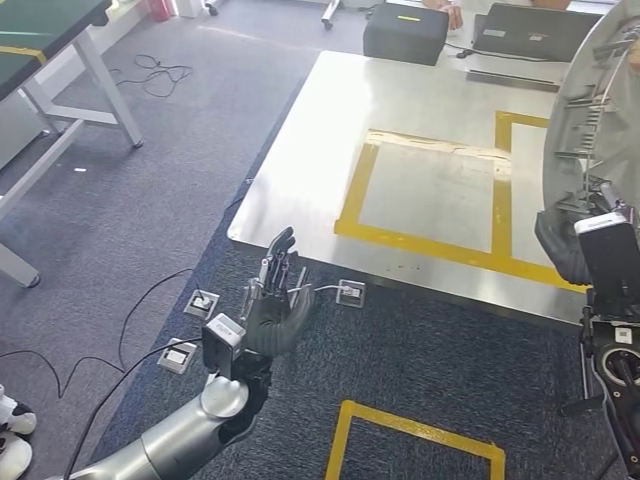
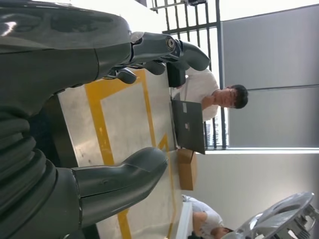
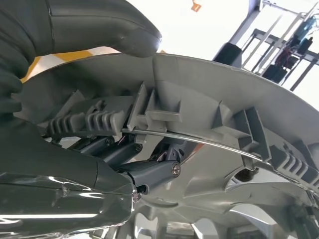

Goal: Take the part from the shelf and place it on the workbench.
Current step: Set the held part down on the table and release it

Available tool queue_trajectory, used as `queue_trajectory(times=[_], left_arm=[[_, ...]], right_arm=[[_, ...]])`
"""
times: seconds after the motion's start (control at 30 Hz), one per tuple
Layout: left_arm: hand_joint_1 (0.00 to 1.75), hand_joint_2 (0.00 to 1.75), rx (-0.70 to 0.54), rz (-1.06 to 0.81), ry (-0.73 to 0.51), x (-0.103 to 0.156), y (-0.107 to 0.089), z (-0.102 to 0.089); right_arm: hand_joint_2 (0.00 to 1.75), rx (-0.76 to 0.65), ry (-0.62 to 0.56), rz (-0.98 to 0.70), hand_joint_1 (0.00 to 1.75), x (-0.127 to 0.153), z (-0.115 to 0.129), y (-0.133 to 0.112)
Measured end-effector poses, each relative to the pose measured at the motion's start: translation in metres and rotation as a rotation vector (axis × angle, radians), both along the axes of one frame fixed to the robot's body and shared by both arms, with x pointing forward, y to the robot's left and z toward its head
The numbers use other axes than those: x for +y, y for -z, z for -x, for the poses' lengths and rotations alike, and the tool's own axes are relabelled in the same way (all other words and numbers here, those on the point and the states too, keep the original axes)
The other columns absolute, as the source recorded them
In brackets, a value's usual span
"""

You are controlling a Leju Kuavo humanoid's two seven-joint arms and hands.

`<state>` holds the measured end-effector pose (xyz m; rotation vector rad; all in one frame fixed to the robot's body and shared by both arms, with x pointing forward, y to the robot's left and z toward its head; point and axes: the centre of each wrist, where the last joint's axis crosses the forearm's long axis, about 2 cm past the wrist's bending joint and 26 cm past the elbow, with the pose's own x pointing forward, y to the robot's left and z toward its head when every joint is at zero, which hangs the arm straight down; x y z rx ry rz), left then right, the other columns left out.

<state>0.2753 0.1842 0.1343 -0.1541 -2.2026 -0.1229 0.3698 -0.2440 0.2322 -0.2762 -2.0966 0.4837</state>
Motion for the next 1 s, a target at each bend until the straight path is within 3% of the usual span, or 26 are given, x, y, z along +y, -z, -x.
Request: queue_trajectory(times=[0.33,1.0], left_arm=[[0.00,1.75,-0.012,-0.002,0.009,-0.001,-0.002,-0.003],[0.00,1.75,-0.027,-0.001,0.014,-0.005,-0.002,-0.005]], right_arm=[[1.75,-0.005,0.066,0.022,1.75,-0.017,-0.017,-0.007],[1.75,0.068,0.155,0.092,1.75,-0.040,-0.035,0.003]])
